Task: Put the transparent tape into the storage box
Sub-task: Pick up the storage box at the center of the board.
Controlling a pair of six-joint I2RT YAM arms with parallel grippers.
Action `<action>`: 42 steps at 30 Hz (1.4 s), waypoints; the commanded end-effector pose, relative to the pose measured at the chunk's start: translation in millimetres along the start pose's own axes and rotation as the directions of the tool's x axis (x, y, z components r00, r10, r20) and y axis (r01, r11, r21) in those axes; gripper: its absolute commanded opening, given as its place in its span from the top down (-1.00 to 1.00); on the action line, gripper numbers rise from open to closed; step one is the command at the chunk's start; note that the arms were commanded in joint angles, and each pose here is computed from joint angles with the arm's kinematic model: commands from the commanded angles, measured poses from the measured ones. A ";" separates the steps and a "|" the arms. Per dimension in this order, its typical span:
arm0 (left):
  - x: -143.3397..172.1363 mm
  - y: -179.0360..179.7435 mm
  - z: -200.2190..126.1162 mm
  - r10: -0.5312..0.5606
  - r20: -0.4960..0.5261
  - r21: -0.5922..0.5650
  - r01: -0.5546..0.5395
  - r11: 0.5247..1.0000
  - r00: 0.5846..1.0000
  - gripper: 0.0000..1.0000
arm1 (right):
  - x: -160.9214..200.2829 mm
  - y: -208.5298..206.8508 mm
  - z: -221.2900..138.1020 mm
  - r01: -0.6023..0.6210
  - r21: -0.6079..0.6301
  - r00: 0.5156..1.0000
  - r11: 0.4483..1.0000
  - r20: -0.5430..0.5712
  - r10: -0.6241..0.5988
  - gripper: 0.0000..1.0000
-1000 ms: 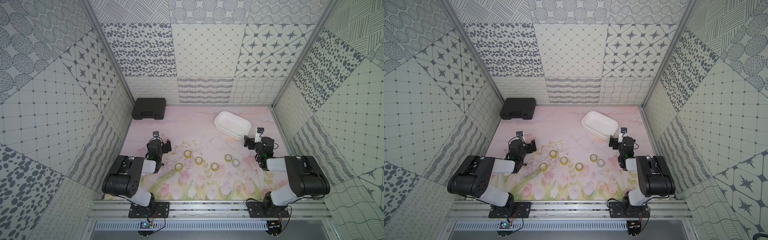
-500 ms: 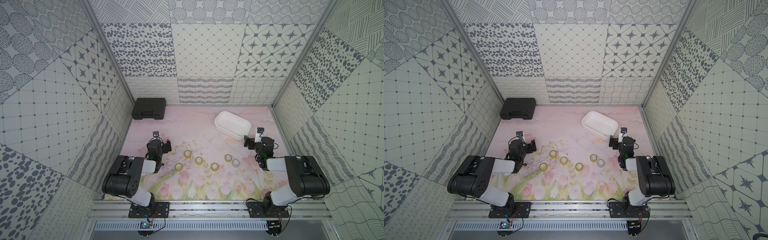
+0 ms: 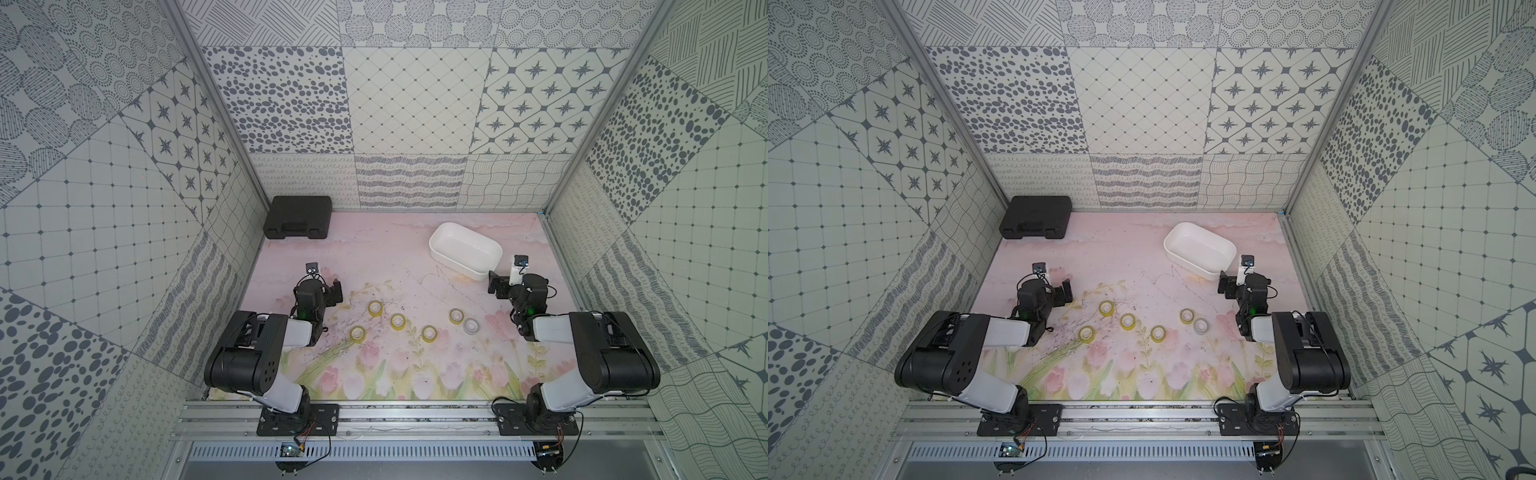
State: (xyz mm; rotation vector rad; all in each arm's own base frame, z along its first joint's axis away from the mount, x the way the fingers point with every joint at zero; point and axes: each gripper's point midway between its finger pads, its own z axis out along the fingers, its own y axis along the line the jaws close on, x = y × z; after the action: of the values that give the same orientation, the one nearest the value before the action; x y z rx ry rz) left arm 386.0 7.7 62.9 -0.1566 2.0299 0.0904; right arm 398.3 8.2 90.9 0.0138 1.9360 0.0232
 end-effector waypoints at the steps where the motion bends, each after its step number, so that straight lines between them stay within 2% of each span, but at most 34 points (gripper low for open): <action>1: -24.3 -8.3 -4.6 0.014 0.080 0.031 -0.016 0.999 0.997 -0.98 | -21.3 -16.2 -1.1 -0.047 0.098 0.997 0.994 0.066 0.041 -0.94; 7: -50.4 -13.1 -22.6 0.043 0.082 0.032 -0.046 0.998 0.996 -0.97 | -42.4 -30.5 -15.5 -0.097 0.194 0.995 0.976 -0.016 0.102 -0.94; 9: -64.4 -15.2 -32.7 0.049 0.104 0.037 -0.053 0.998 0.993 -0.98 | -58.5 -51.3 -27.8 -0.261 0.324 0.962 0.909 0.008 0.273 -0.93; 11: -79.5 -14.5 -41.3 0.020 0.112 0.035 -0.024 0.999 0.993 -0.97 | -62.7 -56.6 -40.6 -0.372 0.374 0.916 0.849 0.004 0.400 -0.94; 14: -98.9 -18.2 -51.8 -0.022 0.096 0.055 0.017 0.998 0.995 -0.98 | -76.2 -31.8 -46.4 -0.417 0.236 0.897 0.878 -0.052 0.439 -0.94; 16: -110.4 -24.2 -57.6 -0.047 0.085 0.085 0.040 0.996 0.995 -0.97 | -85.4 -21.6 -45.5 -0.469 0.177 0.872 0.865 -0.065 0.486 -0.94; 18: -123.1 -32.8 -64.0 -0.050 0.093 0.109 0.039 0.993 0.994 -0.97 | -90.1 -10.0 -35.3 -0.499 0.157 0.838 0.852 -0.162 0.520 -0.94; 21: -142.4 -37.2 -69.8 -0.064 0.122 0.084 0.054 0.995 0.990 -0.97 | -82.1 3.0 -12.8 -0.503 0.185 0.778 0.844 -0.329 0.535 -0.94; 25: -158.2 -48.1 -77.4 -0.107 0.107 0.135 0.092 0.987 0.988 -0.98 | -80.7 8.9 6.5 -0.553 0.200 0.727 0.809 -0.360 0.585 -0.94; 28: -163.1 -55.7 -83.9 -0.144 0.094 0.186 0.124 0.975 0.985 -0.97 | -74.9 12.0 16.9 -0.550 0.228 0.697 0.804 -0.406 0.592 -0.94; 31: -159.5 -64.1 -83.0 -0.139 0.015 0.207 0.133 0.969 0.990 -0.98 | -63.1 11.2 18.3 -0.512 0.268 0.694 0.816 -0.430 0.577 -0.93; 33: -158.0 -72.9 -82.1 -0.120 0.013 0.225 0.115 0.968 0.993 -0.98 | -52.7 11.5 23.0 -0.503 0.282 0.683 0.817 -0.450 0.575 -0.92; 39: -150.7 -89.6 -71.5 -0.144 -0.047 0.280 0.151 0.948 0.989 -0.97 | -21.8 23.2 44.3 -0.458 0.292 0.657 0.840 -0.525 0.541 -0.62; 42: -146.0 -91.7 -66.7 -0.155 -0.061 0.280 0.166 0.946 0.986 -0.98 | -11.5 29.0 52.8 -0.427 0.290 0.658 0.857 -0.550 0.514 -0.57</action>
State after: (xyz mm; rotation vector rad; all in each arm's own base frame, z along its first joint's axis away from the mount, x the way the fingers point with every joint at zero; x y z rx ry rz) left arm 407.1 -68.1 236.6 -0.1262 1.9733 -0.2155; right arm 443.6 30.6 81.3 0.7420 2.5341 0.2915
